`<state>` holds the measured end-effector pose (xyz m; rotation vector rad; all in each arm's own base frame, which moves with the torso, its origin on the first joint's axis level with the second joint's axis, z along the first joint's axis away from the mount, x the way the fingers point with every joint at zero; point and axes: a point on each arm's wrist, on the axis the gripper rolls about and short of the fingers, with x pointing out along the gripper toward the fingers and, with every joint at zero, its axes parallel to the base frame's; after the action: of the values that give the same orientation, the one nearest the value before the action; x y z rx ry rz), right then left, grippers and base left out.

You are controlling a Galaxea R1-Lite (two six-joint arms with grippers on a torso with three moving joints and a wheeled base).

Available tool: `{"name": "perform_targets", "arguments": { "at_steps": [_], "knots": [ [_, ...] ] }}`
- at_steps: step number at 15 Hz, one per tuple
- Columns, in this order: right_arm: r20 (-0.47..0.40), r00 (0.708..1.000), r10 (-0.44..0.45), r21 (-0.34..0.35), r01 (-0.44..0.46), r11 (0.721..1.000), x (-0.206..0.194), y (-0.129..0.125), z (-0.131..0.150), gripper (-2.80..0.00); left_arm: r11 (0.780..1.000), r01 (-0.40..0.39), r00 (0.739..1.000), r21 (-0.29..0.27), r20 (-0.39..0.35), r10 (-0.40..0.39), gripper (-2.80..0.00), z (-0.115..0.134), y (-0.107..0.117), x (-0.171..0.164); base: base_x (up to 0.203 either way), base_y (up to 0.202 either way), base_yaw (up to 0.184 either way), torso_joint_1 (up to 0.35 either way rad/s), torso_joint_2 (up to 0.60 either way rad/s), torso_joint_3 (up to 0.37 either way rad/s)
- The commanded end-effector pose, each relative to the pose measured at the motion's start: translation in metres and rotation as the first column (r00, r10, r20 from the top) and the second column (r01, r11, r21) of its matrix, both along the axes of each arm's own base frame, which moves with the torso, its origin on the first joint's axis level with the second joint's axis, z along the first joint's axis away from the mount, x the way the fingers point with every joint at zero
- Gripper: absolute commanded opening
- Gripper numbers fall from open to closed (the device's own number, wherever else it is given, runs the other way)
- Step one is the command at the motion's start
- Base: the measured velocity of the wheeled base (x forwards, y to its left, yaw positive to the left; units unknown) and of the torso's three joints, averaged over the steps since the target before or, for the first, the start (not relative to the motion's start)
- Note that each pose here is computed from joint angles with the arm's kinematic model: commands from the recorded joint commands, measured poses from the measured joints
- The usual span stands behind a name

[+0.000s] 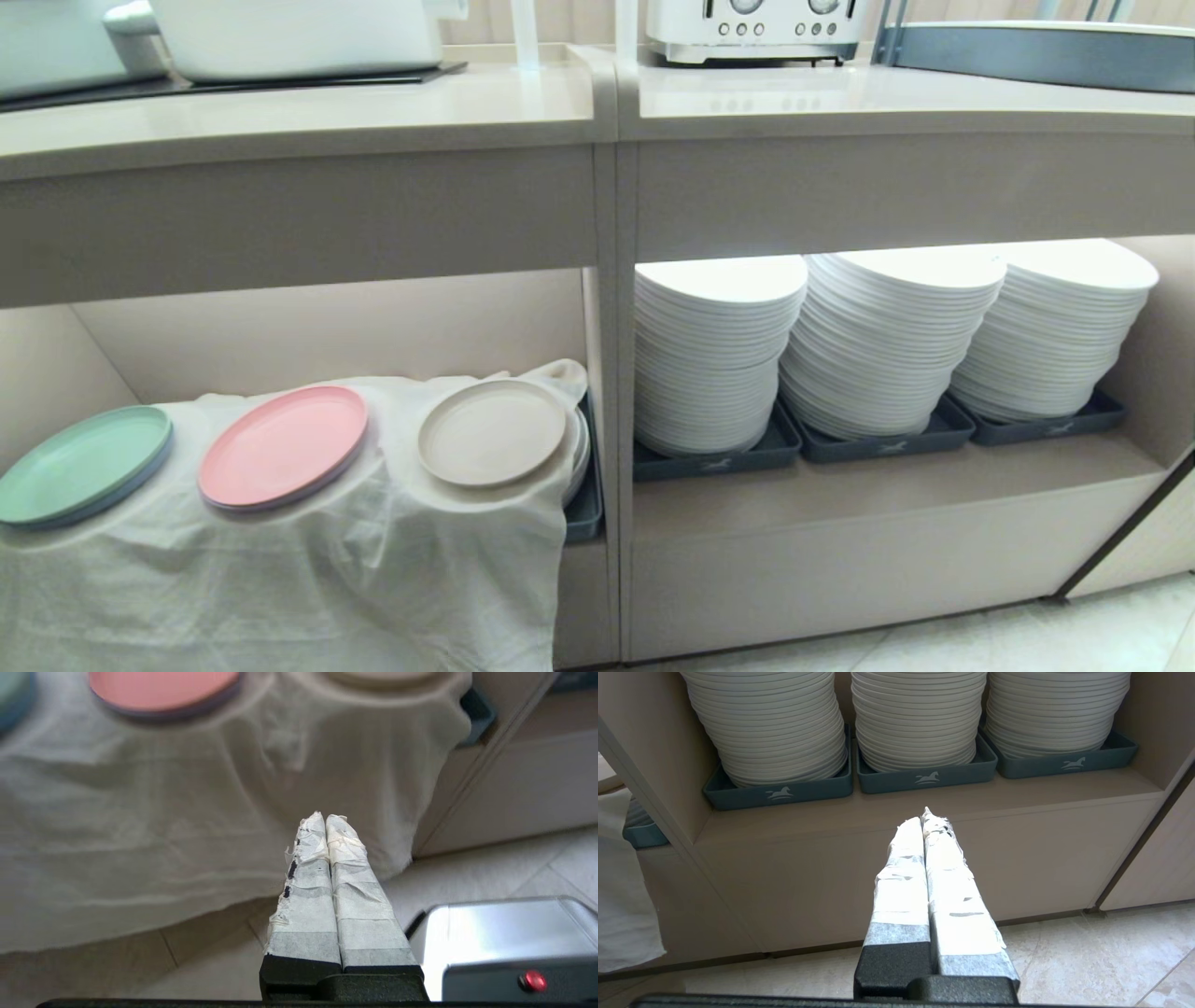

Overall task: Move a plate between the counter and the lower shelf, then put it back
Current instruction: Pick up the plate in the cupboard

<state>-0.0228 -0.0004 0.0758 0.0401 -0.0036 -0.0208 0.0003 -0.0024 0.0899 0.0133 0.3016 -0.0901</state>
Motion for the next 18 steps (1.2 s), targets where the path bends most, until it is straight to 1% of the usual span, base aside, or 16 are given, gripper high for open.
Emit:
{"name": "perform_targets", "arguments": {
  "at_steps": [1, 2, 3, 5, 7, 9, 14, 15, 16, 18],
  "knots": [
    [0.000, 1.000, 0.000, 0.000, 0.000, 1.000, 0.000, 0.000, 0.000, -2.80, 0.999, -0.030, 0.994, 0.011, 0.105, 0.028, -2.80, -0.003, 0.000, -0.010, 0.000, 0.000, 0.000, 0.000, 0.00, 0.000],
    [0.000, 1.000, 0.000, 0.000, 0.000, 1.000, 0.000, 0.000, 0.000, -2.80, 0.996, -0.084, 0.992, 0.025, 0.098, 0.081, -2.80, -0.008, 0.002, -0.010, 0.000, 0.000, 0.000, 0.000, 0.00, 0.000],
    [0.000, 1.000, 0.001, 0.000, -0.001, 1.000, 0.000, 0.000, 0.000, -2.80, 0.994, -0.103, 0.989, 0.022, 0.107, 0.100, -2.80, -0.009, 0.002, -0.011, 0.000, 0.000, 0.000, 0.000, 0.00, 0.000],
    [0.001, 1.000, -0.001, 0.000, 0.001, 1.000, 0.000, 0.000, 0.000, -2.80, 0.996, -0.083, 0.981, 0.014, 0.177, 0.080, -2.80, -0.011, 0.002, -0.016, 0.000, 0.000, 0.000, 0.000, 0.00, 0.000],
    [0.000, 1.000, -0.001, 0.000, 0.001, 1.000, 0.000, 0.000, 0.000, -2.80, 0.998, -0.069, 0.963, 0.005, 0.261, 0.065, -2.80, -0.014, 0.002, -0.023, 0.000, 0.000, 0.000, 0.000, 0.00, 0.000],
    [0.000, 1.000, 0.000, 0.000, 0.000, 1.000, 0.000, 0.000, 0.000, -2.80, 0.998, -0.068, 0.954, 0.002, 0.292, 0.065, -2.80, -0.013, 0.002, -0.024, 0.000, 0.000, 0.000, 0.000, 0.00, 0.000],
    [0.000, 1.000, 0.000, 0.000, 0.000, 1.000, 0.000, 0.000, 0.000, -2.80, 0.998, -0.064, 0.955, 0.011, 0.290, 0.058, -2.80, -0.014, 0.002, -0.024, 0.000, 0.000, 0.000, 0.000, 0.00, 0.000],
    [0.000, 1.000, 0.001, 0.000, -0.001, 1.000, 0.000, 0.000, 0.000, -2.80, 0.998, -0.061, 0.955, 0.018, 0.291, 0.053, -2.80, -0.014, 0.002, -0.024, 0.000, 0.000, 0.000, 0.000, 0.00, 0.000],
    [0.000, 1.000, -0.001, 0.000, 0.001, 1.000, 0.000, 0.000, 0.000, -2.80, 0.997, -0.054, 0.955, 0.054, 0.294, 0.036, -2.80, -0.013, 0.002, -0.024, 0.000, 0.000, 0.000, 0.000, 0.00, 0.000],
    [0.001, 1.000, 0.000, 0.000, 0.000, 1.000, 0.000, 0.000, 0.000, -2.80, 0.997, -0.055, 0.955, 0.058, 0.295, 0.035, -2.80, -0.014, 0.002, -0.024, 0.000, 0.000, 0.000, 0.000, 0.00, 0.000]
  ]
}}
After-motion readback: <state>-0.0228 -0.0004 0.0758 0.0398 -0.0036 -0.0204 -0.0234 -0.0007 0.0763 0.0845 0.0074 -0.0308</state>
